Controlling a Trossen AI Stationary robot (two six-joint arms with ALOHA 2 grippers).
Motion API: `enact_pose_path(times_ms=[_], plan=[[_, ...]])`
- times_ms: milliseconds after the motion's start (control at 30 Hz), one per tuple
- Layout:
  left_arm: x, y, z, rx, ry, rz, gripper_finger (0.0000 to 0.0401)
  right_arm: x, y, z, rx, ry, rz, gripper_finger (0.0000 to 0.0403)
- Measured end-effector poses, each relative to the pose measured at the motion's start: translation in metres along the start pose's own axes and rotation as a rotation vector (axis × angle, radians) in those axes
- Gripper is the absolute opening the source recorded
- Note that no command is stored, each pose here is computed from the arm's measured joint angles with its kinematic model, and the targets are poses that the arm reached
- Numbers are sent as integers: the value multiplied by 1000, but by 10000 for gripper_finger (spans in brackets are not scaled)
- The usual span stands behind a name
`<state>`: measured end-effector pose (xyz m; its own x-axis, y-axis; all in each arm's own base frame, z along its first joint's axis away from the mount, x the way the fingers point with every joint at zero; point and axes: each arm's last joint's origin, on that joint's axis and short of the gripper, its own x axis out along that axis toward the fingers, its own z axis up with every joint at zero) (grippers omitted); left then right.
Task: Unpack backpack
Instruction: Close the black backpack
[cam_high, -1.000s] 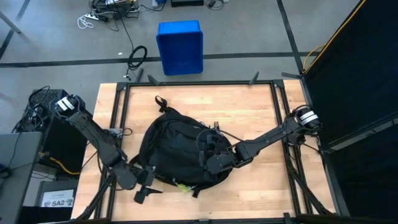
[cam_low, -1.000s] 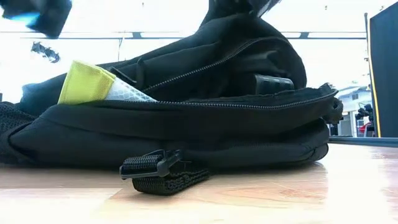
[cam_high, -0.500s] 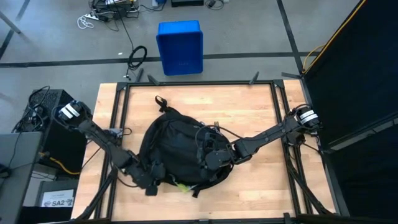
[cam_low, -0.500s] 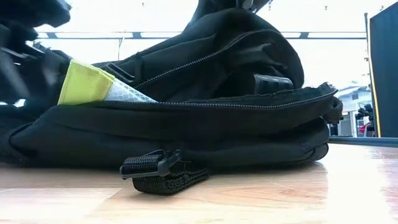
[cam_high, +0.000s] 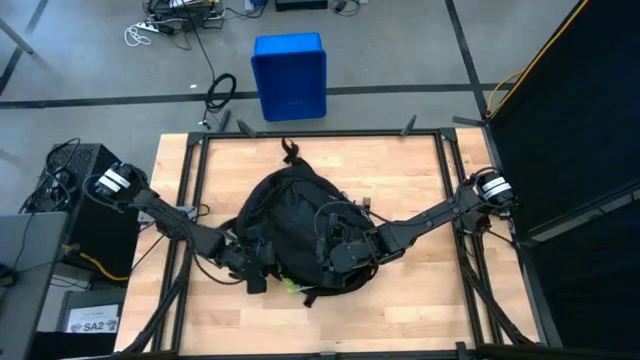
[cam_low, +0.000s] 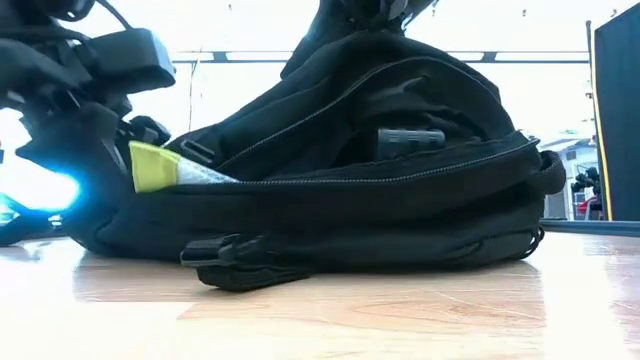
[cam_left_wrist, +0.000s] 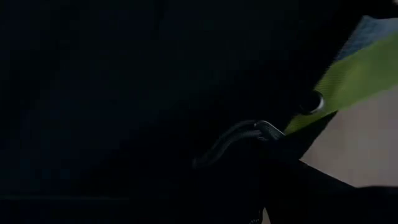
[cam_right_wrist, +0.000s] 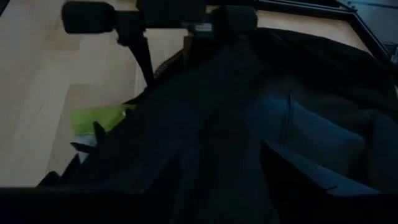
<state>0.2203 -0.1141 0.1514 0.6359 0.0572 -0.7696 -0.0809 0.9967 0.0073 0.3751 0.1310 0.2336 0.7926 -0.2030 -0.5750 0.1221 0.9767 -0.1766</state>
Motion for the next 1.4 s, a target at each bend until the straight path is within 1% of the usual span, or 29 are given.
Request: enact_pose_path(times_ms=[133, 267, 367, 467, 533, 600, 667, 733, 833, 967, 1067, 1133, 1233, 1400], plan=[[11, 3, 2, 9, 16, -9, 142, 0, 0, 0, 6, 0, 1, 188], [23, 3, 4, 28, 9, -47, 142, 0, 0, 0, 5, 2, 2, 188], [30, 2, 2, 39, 27, -59, 132, 0, 0, 0, 5, 3, 2, 186], [35, 2, -1, 65, 50, -47, 102, 0, 1, -1, 4, 4, 3, 185], [37, 2, -2, 69, 54, -38, 69, 0, 1, -1, 4, 5, 3, 185], [37, 3, -3, 74, 53, -24, 27, 0, 1, -1, 3, 6, 3, 184], [35, 3, -2, 76, 50, -26, 10, 0, 1, -1, 4, 9, 6, 182], [30, 2, 0, 97, 48, -25, 4, 0, 1, -2, 3, 12, 19, 181], [17, 0, 8, 132, 77, 21, 1, 0, 1, -3, 8, 26, 25, 181], [-4, -9, 28, 196, 66, 74, 0, 5, -1, -16, 39, 65, 12, 178], [-14, -15, 42, 231, 59, 102, 0, 11, -8, -27, 91, 92, -7, 176], [-19, -19, 49, 242, 36, 100, 0, 15, -11, -35, 122, 106, -17, 176], [-26, -27, 59, 270, -10, 76, 1, 19, -18, -41, 152, 115, -35, 177], [-36, -39, 64, 332, -40, 31, 1, 27, -33, -47, 176, 121, -78, 172]])
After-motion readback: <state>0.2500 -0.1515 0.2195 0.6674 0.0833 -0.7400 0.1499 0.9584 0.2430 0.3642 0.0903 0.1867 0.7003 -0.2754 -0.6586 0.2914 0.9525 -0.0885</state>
